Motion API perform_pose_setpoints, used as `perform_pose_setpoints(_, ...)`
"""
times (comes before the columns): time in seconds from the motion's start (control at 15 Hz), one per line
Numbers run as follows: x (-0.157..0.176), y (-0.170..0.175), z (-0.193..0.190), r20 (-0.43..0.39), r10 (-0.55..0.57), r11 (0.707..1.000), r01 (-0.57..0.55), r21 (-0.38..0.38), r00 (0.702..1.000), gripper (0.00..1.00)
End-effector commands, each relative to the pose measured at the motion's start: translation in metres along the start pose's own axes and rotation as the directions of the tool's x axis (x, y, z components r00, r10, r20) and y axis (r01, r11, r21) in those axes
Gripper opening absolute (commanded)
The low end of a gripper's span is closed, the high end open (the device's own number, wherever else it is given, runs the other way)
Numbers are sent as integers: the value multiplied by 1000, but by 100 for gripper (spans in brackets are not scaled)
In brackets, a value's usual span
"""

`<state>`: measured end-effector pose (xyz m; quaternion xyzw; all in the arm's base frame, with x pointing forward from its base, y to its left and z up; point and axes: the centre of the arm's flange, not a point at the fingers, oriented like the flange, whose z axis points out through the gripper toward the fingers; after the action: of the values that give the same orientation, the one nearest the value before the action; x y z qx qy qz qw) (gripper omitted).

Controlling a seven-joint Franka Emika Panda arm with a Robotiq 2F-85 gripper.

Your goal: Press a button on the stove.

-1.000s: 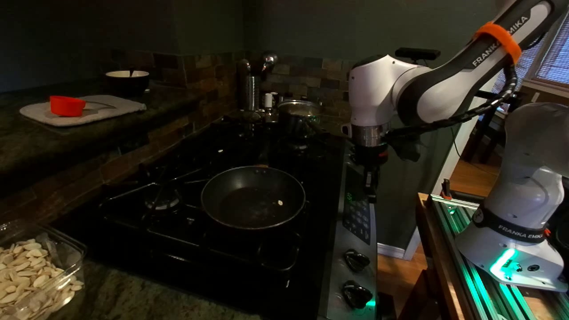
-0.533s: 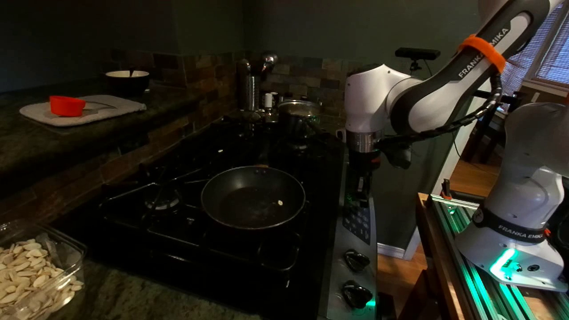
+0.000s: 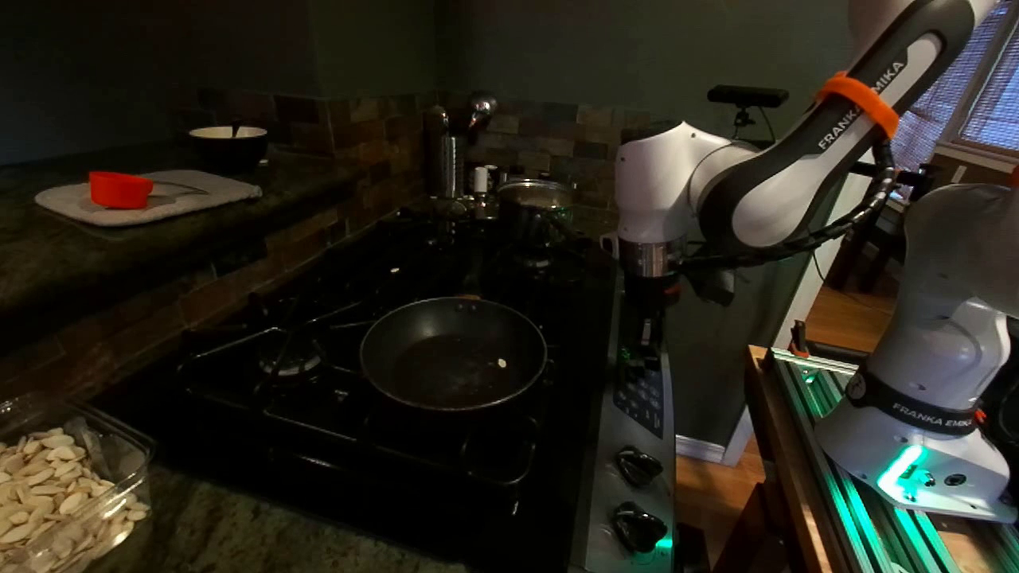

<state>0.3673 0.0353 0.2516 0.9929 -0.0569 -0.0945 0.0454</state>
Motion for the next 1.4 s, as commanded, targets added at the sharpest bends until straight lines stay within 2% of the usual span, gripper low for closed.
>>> perform_pose_setpoints(0.0,7,-1,6,-8,1,1000,-1,-17,1000,0)
perform_pose_setpoints(0.33,8,-4,11,-22,5,1000,-5,4,1000,0)
perform_pose_setpoints(0.8,23,-14,20,-96,36,998,-31,50,995,0)
perform_pose_setpoints(0.87,27,-16,23,-126,49,998,-46,31,991,0)
perform_pose_setpoints(1.0,24,-17,24,-95,48,999,-48,2,994,0)
perform_pose_setpoints(1.2,1,-11,3,-44,81,994,-84,-72,996,0)
perform_pose_setpoints(1.33,-9,-5,-13,-66,124,987,-130,-96,990,0)
